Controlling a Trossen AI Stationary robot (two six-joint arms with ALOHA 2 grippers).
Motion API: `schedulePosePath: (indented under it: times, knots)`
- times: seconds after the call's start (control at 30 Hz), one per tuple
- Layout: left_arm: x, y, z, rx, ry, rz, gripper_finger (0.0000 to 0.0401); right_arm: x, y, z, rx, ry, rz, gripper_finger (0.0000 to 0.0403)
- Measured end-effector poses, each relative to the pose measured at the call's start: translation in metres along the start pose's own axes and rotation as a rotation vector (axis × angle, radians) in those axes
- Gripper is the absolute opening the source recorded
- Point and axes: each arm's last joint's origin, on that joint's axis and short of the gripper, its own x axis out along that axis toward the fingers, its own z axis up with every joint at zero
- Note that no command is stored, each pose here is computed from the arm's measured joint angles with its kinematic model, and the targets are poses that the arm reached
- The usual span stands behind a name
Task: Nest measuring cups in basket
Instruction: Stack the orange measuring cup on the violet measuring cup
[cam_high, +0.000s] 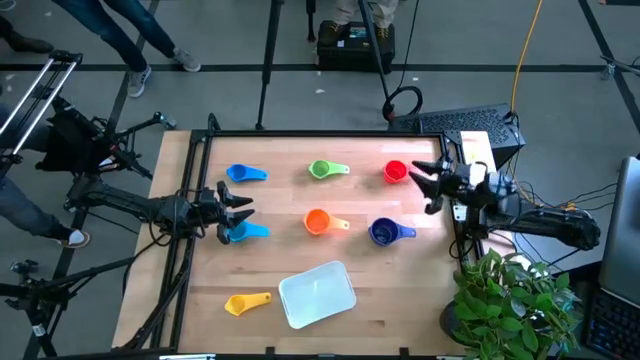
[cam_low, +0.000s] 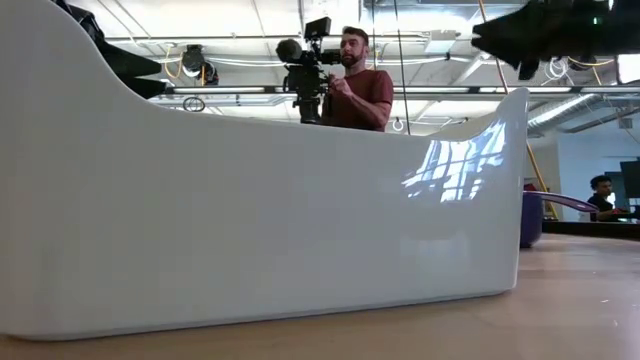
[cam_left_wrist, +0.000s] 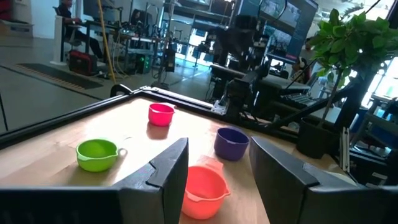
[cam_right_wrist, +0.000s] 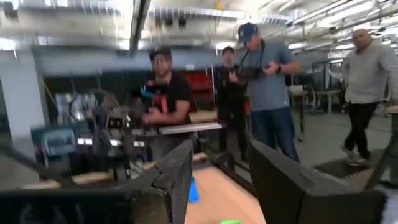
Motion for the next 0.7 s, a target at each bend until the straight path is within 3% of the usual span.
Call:
schedulePosePath:
  times: [0.13, 0.33, 0.53, 0.7]
  knots:
    - [0.0, 0.0, 0.001, 0.028, -0.009, 0.002, 0.0172, 0.026, 0.005, 0.023, -0.08, 0.249, 0.023, 0.0146]
    - [0.0, 0.0, 0.002, 0.024, -0.025, 0.017, 0.0172, 0.072, 0.014, 0.041, -0.116, 0.474, 0.123, 0.0146]
    - [0.0, 0.0, 0.002, 0.019, -0.026, 0.017, 0.0172, 0.106, 0.019, 0.025, -0.114, 0.608, 0.178, 0.0146]
    - [0.0, 0.0, 0.002, 0.021, -0.025, 0.018, 0.0172, 0.129, 0.023, -0.004, -0.079, 0.751, 0.215, 0.0146]
